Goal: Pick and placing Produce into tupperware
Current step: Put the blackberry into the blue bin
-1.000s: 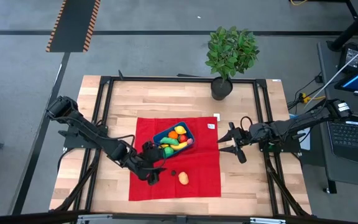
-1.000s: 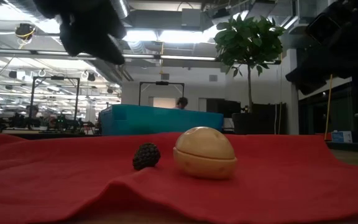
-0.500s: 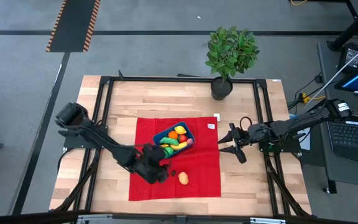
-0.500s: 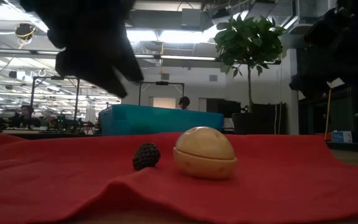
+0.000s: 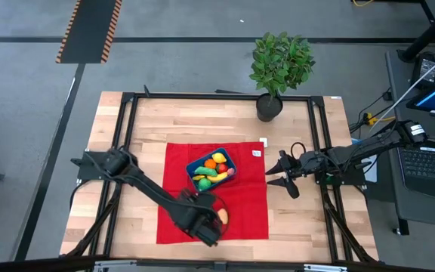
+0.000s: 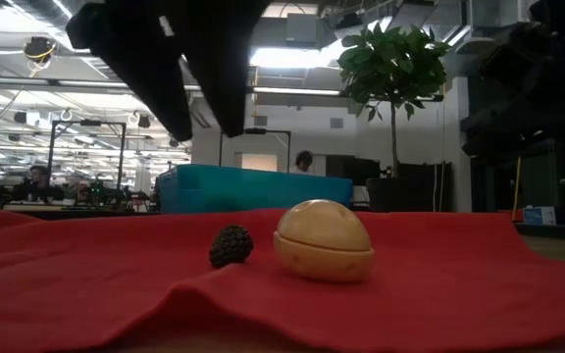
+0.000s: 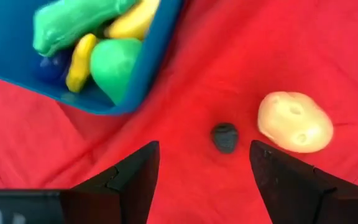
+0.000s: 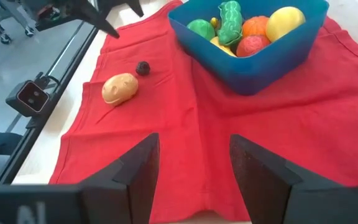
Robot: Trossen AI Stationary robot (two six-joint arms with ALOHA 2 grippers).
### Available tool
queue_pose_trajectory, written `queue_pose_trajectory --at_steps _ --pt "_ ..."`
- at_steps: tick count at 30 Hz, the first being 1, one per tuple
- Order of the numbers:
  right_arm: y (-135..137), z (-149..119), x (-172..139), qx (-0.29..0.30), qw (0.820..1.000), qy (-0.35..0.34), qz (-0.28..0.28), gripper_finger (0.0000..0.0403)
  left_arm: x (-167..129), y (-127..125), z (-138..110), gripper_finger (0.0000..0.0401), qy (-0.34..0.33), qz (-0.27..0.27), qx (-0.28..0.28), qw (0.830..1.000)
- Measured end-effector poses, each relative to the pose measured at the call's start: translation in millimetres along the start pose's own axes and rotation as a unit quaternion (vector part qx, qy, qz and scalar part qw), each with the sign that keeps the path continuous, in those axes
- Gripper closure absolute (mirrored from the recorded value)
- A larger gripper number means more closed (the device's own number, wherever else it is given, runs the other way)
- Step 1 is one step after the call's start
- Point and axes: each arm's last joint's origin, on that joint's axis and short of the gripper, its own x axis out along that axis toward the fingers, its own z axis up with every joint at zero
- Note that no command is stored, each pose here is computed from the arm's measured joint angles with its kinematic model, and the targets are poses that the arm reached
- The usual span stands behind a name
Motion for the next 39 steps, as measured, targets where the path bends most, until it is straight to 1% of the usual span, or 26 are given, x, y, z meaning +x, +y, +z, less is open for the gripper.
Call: queue_pose_trajectory --at_steps 4,7,11,27,31,39 --pt "0 0 0 -0.001 1.0 0.001 0.0 0.0207 1 -13 0 0.0159 0.015 -0.004 -0.017 1.0" --pt "-1 -2 0 -0.002 1.0 0.01 -0.004 0.0207 4 -17 -2 0.0159 0.017 -0.005 -0.022 1.0" --pt "-2 -4 0 -0.003 1.0 0.023 -0.009 0.0207 5 -18 0 0.0159 0.018 -0.005 -0.03 0.999" --pt "-2 -5 0 -0.004 1.0 0.024 -0.009 0.0207 11 -16 9 0.0159 0.012 0.001 -0.031 0.999" --pt "-2 -5 0 -0.004 1.0 0.024 -0.009 0.0207 11 -17 9 0.0159 0.011 -0.005 -0.025 1.0" --pt "-2 -5 0 -0.014 1.0 0.024 -0.009 0.0207 13 -20 13 0.0159 0.009 -0.021 -0.037 0.999"
